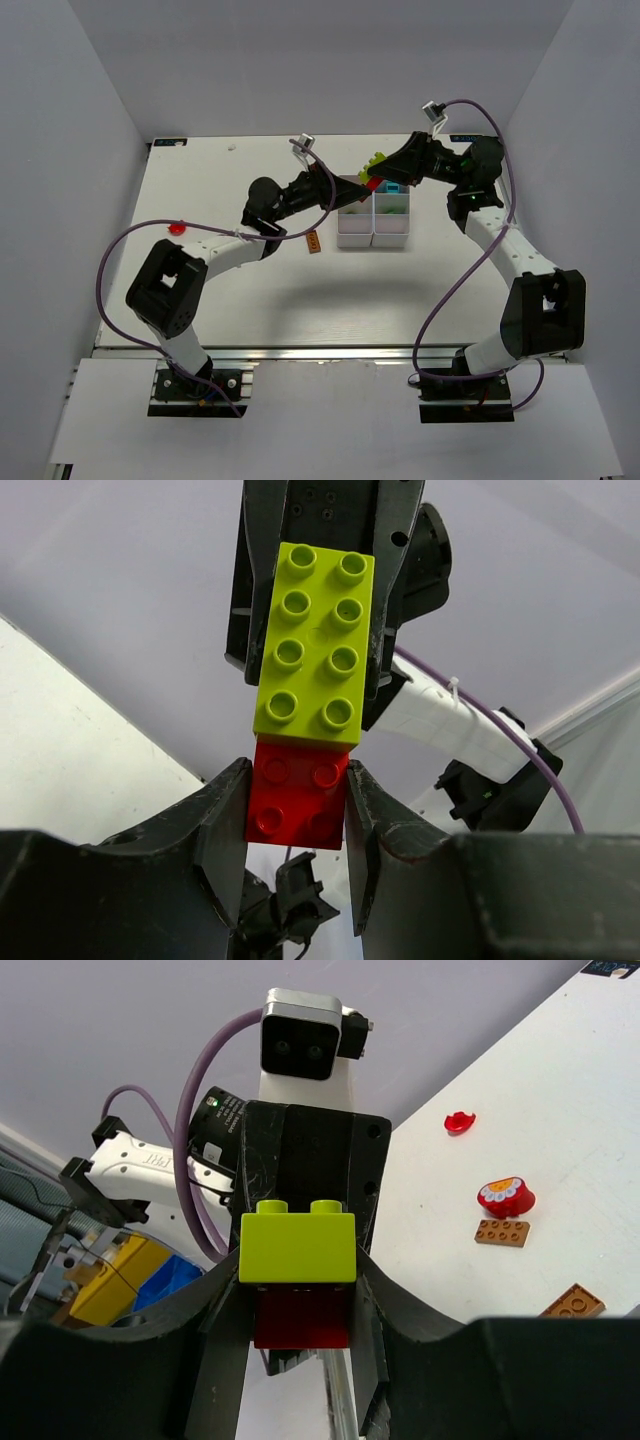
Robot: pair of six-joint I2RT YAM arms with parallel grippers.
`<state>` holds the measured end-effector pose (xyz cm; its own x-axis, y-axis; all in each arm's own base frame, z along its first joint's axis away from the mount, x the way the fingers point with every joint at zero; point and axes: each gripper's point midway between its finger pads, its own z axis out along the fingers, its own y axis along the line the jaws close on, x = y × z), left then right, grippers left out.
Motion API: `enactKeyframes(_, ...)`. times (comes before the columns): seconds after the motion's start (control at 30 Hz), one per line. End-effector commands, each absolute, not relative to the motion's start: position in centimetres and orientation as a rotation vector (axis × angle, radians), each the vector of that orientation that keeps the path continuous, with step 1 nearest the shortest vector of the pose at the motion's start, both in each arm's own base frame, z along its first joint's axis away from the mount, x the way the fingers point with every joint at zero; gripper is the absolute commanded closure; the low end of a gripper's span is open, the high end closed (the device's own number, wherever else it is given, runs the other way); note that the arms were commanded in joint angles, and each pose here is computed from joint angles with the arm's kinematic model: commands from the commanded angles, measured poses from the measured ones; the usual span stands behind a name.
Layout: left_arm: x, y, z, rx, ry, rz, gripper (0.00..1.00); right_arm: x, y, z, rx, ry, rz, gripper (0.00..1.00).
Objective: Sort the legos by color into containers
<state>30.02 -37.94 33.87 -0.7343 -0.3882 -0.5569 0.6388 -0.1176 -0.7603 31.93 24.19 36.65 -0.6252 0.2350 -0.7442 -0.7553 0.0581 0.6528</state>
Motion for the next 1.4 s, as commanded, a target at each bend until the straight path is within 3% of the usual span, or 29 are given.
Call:
enactKeyframes(0.0, 29.1, -38.3, 36.1, 0.362, 1.437, -1.918, 1.0, 31.8, 24.6, 37.4, -0.655, 1.521, 1.599, 0.82)
enactKeyframes(0.07, 29.0, -38.3, 35.8, 0.379, 1.459, -1.901, 1.0, 32.0, 24.6, 37.5, -0.653, 1.525, 1.599, 0.68)
enactKeyframes(0.17, 29.0, -38.3, 35.1, 0.388, 1.491, -1.875, 1.0, 32.1, 24.6, 37.8, -0.651, 1.519, 1.593, 0.57)
enactKeyframes(0.3, 28.7, -38.1, 35.0, 0.391, 1.497, -1.87, 1.0, 32.4, 24.6, 37.9, -0.646, 1.519, 1.591, 0.49)
enactKeyframes(0.33, 28.7, -38.2, 34.9, 0.392, 1.499, -1.87, 1.0, 32.4, 24.6, 37.8, -0.645, 1.521, 1.591, 0.42)
enactKeyframes(0.43, 28.7, -38.1, 34.9, 0.39, 1.496, -1.872, 1.0, 32.6, 24.6, 37.9, -0.643, 1.52, 1.582, 0.35)
enactKeyframes(0.53, 28.7, -38.1, 35.1, 0.388, 1.49, -1.871, 1.0, 32.5, 24.6, 37.9, -0.641, 1.524, 1.582, 0.43)
enactKeyframes(0.63, 28.7, -38.1, 34.9, 0.388, 1.496, -1.868, 1.0, 32.6, 24.6, 37.7, -0.636, 1.532, 1.572, 0.63)
enactKeyframes(0.67, 28.8, -38.0, 34.9, 0.387, 1.497, -1.866, 1.0, 32.8, 24.6, 37.5, -0.636, 1.535, 1.561, 0.77)
enactKeyframes(0.77, 28.8, -37.9, 34.9, 0.382, 1.498, -1.863, 1.0, 32.9, 24.6, 37.2, -0.632, 1.547, 1.56, 0.88)
enactKeyframes(1.03, 28.7, -37.7, 34.5, 0.39, 1.522, -1.863, 1.0, 33.8, 24.4, 37.6, -0.628, 1.532, 1.521, 0.94)
enactKeyframes(1.13, 28.1, -37.4, 33.5, 0.392, 1.564, -1.851, 1.0, 35.8, 24.2, 37.9, -0.619, 1.528, 1.442, 1.0)
enactKeyframes(1.37, 26.6, -35.8, 29.9, 0.369, 1.697, -1.768, 1.0, 40.4, 23.4, 34.6, -0.6, 1.643, 1.203, 1.0)
